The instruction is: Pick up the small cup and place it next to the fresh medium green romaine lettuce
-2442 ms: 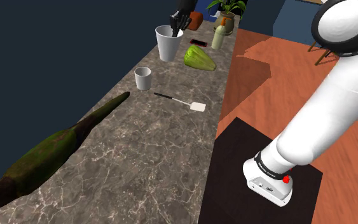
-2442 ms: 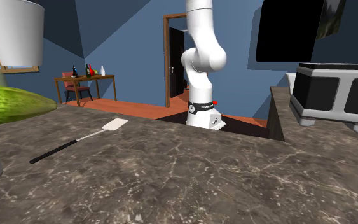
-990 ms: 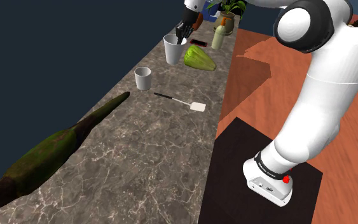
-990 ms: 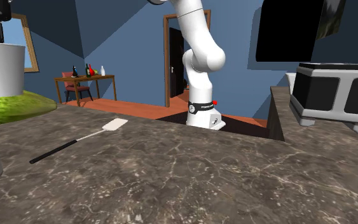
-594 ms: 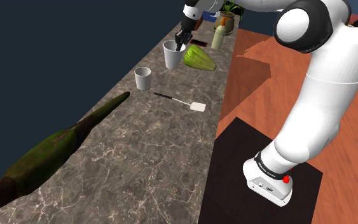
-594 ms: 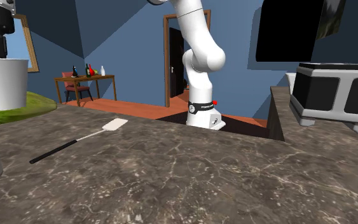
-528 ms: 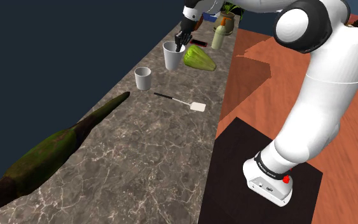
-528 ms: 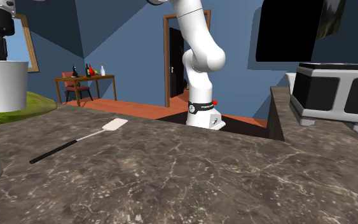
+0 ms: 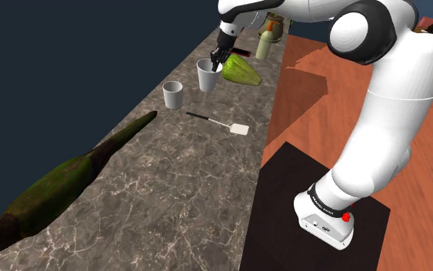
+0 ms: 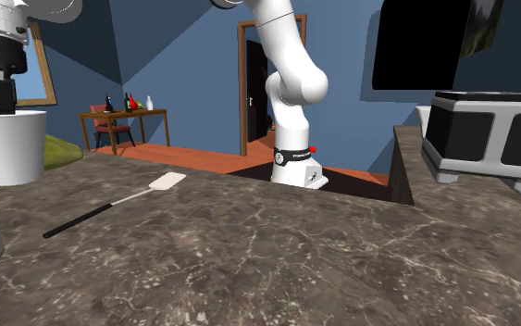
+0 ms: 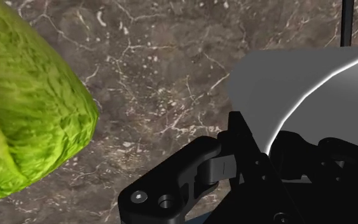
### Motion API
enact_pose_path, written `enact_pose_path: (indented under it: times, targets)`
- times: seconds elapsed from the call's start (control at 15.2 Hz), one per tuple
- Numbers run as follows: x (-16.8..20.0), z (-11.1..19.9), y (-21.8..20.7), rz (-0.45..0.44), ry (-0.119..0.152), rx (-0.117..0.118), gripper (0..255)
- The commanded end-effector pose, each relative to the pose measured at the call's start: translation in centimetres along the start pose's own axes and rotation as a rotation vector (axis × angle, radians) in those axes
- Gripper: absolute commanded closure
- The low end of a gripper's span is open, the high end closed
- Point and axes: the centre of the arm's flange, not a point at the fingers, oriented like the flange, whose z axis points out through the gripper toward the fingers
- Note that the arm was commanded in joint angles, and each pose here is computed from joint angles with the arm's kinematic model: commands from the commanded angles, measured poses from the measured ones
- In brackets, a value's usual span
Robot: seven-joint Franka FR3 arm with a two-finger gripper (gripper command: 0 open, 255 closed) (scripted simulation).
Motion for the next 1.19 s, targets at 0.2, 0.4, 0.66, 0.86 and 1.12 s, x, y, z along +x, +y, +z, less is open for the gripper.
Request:
enact_pose_path:
  times: [0.2, 0.4, 0.66, 0.86, 1.12]
  targets:
    - [-0.3, 2.7, 0.6, 0.000, 0.001, 0.000, 255]
    - [-0.5, 4.2, 0.9, 0.000, 0.001, 0.000, 255]
    - [-0.5, 4.5, 1.0, 0.000, 0.001, 0.000, 255]
    - [-0.5, 4.5, 1.0, 0.000, 0.001, 0.000, 255]
    - [-0.5, 4.5, 1.0, 0.000, 0.001, 0.000, 0]
